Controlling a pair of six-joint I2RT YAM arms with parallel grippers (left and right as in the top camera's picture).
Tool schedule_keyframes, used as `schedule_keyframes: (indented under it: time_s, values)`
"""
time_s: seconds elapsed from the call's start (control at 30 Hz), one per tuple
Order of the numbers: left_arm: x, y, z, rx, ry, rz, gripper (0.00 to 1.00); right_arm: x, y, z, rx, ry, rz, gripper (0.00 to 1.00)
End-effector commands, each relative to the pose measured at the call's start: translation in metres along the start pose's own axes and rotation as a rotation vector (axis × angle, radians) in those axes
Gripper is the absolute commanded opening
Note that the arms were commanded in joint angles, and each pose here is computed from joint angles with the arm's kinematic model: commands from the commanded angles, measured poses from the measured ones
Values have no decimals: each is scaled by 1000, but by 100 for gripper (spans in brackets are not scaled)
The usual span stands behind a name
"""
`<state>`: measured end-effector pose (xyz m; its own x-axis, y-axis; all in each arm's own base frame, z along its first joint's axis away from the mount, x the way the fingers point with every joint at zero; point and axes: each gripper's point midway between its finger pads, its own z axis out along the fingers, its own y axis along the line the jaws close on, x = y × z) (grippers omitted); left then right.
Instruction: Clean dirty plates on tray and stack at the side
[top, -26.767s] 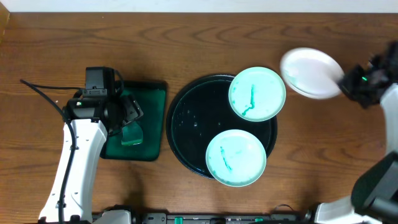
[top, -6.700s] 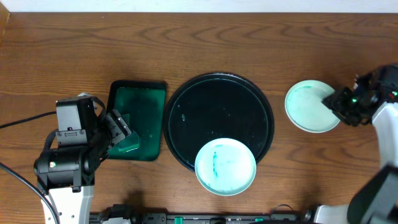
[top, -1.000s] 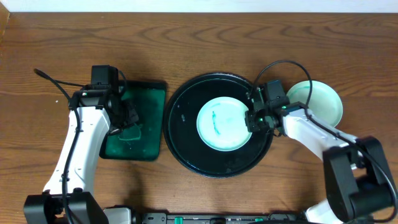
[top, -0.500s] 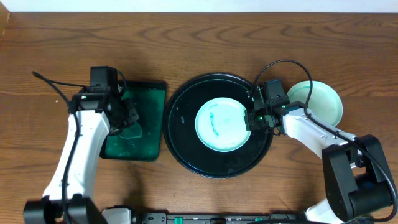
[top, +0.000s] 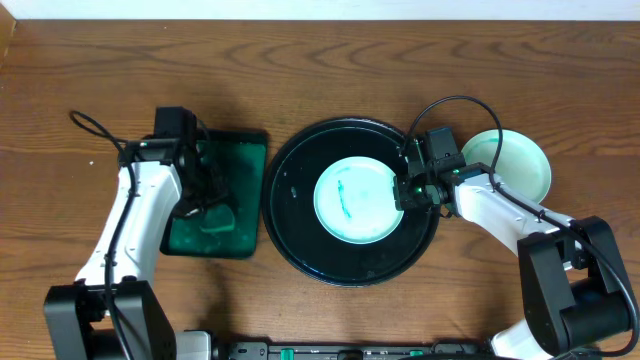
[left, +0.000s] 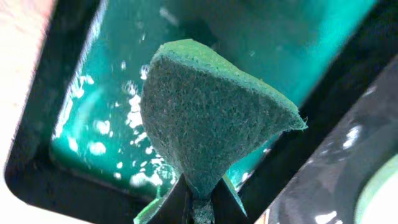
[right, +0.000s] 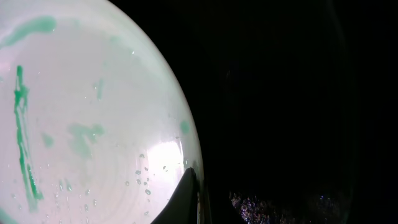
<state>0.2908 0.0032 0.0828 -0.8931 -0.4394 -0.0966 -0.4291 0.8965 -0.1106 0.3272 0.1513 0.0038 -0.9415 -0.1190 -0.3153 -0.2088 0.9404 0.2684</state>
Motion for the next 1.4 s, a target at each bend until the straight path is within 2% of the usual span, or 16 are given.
schedule_keyframes:
  time_s: [0.0,0.17,0.33,0.57,0.73,1.0,1.2,1.37]
  values:
    - [-12,0,-15,-13,-61,-3,8,10,5,8,-16,42,-6,1]
    - [-5,0,-18,-20,-32,1,7,10,5,8,-16,42,-6,1]
    - [-6,-16,-41,-10,-38,27,7,10,5,8,-16,41,-3,1]
    - [7,-110,-48,255,-48,177,7,9,5,8,-17,39,2,1]
    - [29,-163,-25,293,-27,259,7,10,5,8,-16,42,2,1]
    - [91,-229,47,312,124,396,8,10,5,8,-16,42,2,1]
    - [104,-237,81,280,162,383,7,11,5,8,-15,44,3,1]
    - [75,-196,91,41,27,317,7,11,5,8,-15,44,3,1]
